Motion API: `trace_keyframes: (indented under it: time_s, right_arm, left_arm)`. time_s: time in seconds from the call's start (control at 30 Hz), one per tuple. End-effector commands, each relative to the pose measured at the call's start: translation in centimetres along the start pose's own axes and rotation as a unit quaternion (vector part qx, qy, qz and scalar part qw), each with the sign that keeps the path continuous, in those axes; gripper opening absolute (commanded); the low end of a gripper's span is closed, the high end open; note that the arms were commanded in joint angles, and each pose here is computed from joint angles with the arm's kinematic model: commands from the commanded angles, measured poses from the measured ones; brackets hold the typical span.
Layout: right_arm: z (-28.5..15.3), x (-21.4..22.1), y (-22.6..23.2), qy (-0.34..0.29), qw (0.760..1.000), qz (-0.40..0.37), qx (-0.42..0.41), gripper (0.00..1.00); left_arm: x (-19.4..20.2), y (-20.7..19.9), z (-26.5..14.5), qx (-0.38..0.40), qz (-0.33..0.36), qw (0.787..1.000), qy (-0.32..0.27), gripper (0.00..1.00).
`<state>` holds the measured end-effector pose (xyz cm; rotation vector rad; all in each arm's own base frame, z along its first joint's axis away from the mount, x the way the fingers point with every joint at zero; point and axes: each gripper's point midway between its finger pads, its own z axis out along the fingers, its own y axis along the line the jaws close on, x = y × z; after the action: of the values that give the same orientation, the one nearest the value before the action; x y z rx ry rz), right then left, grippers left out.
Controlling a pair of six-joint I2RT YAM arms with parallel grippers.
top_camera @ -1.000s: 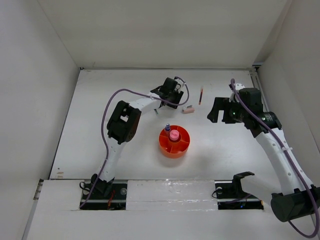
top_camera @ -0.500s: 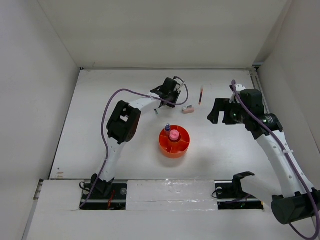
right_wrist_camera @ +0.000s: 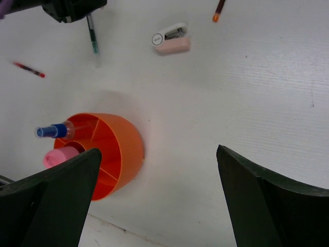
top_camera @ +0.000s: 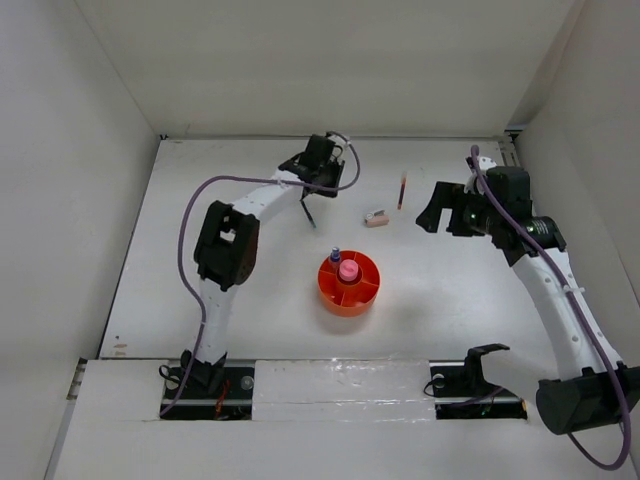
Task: Sort the stationery into containers
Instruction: Pick up the stationery from the center of the board, then place the stationery in the storage box.
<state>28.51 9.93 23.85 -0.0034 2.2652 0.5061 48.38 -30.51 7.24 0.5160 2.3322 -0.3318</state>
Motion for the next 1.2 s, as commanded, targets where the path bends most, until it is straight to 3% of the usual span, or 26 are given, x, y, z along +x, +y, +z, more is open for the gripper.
trace_keyframes:
  time_s: [0.0,0.23,0.43,0.6,0.73,0.9,1.03,1.17]
  right_arm:
    - [-1.1,-5.6,2.7,-0.08,0.996,-0.009,-0.048,1.0]
    - [-1.8,-10.1,6.9,-0.102,0.984,0.03,-0.141,0.97]
    - [-2.4,-12.0,9.7,-0.098,0.975,0.047,-0.193,0.94]
    - [-1.8,-12.8,11.5,-0.09,0.971,0.067,-0.213,0.93]
    - [-1.3,-12.2,14.1,-0.077,0.966,0.071,-0.236,0.92]
    - [-1.1,-11.5,18.1,-0.069,0.954,0.072,-0.281,0.91]
    - [0.3,-10.7,19.6,-0.055,0.958,0.074,-0.272,0.88]
    - [0.9,-9.8,21.2,-0.047,0.952,0.082,-0.292,0.82]
  left_arm:
    - [-10.9,-0.6,-9.8,0.047,-0.023,0.99,-0.134,0.0]
    - [-14.7,-4.0,-19.2,0.143,-0.003,0.967,-0.209,0.0]
    - [-13.1,-8.8,-24.8,0.234,0.042,0.946,-0.22,0.0]
    - [-10.9,-10.9,-27.1,0.302,0.048,0.931,-0.2,0.0]
    - [-10.1,-10.4,-29.6,0.293,0.054,0.926,-0.233,0.0]
    - [-8.4,-10.5,-30.6,0.284,0.064,0.927,-0.236,0.0]
    - [-7.8,-11.2,-31.1,0.29,0.078,0.924,-0.238,0.0]
    - [-7.5,-11.1,-32.5,0.29,0.081,0.921,-0.248,0.0]
